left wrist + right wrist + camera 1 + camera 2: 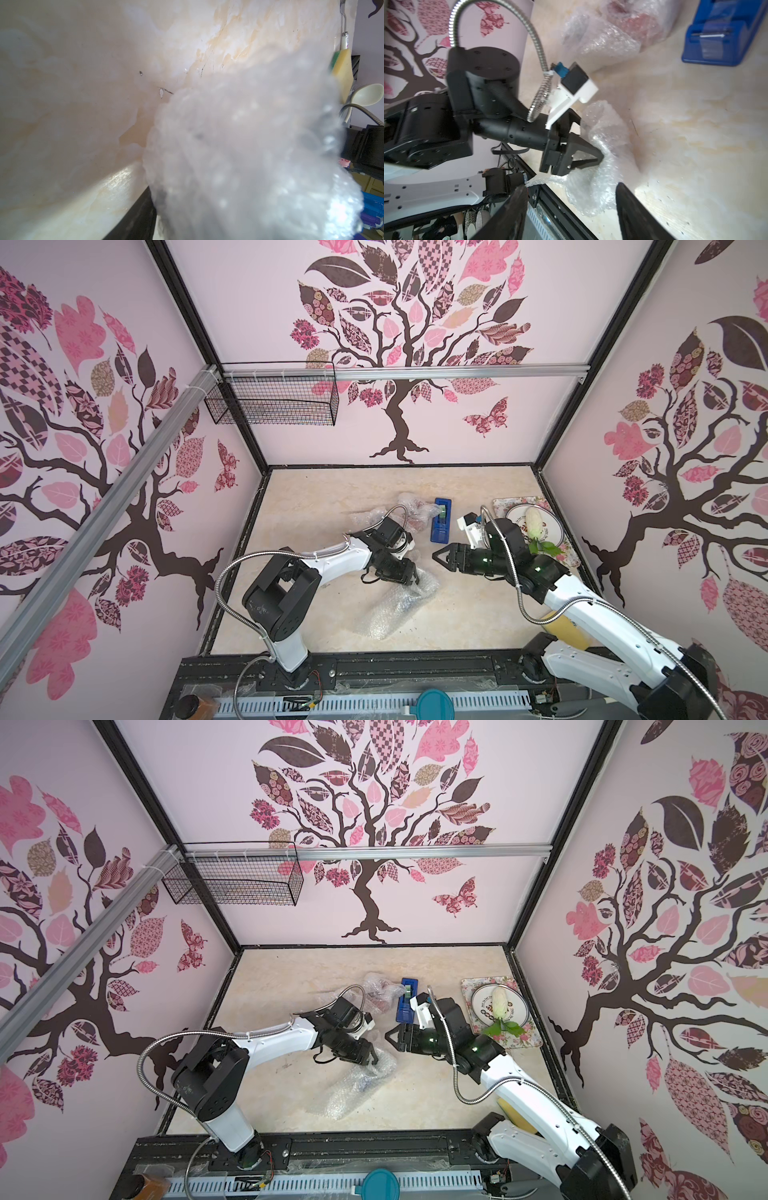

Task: Wrap mugs in bubble wrap
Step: Wrap the mug in bubble wrap.

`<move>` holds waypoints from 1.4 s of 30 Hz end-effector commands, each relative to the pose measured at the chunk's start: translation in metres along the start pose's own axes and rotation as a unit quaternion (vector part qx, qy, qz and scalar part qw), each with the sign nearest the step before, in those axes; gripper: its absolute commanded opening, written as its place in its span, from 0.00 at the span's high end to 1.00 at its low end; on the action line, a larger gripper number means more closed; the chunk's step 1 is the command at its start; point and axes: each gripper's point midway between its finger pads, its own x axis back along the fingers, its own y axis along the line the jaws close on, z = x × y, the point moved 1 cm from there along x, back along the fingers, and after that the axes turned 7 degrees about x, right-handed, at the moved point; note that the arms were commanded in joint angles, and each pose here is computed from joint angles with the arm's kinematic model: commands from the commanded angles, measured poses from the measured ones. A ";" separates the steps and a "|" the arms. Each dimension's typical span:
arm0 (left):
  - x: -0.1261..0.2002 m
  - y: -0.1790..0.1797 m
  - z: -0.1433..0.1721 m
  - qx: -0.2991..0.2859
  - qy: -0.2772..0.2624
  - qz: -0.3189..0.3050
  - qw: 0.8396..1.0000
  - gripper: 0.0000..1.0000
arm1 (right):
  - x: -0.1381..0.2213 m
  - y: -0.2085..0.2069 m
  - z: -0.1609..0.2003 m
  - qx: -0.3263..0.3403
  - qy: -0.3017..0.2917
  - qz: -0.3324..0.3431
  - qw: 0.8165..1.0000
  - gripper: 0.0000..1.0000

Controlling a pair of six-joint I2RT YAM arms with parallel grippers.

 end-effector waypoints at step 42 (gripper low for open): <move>0.165 0.024 0.008 0.248 -0.154 -0.050 0.955 0.38 | -0.124 -0.132 0.106 -0.037 0.180 0.352 0.918 0.34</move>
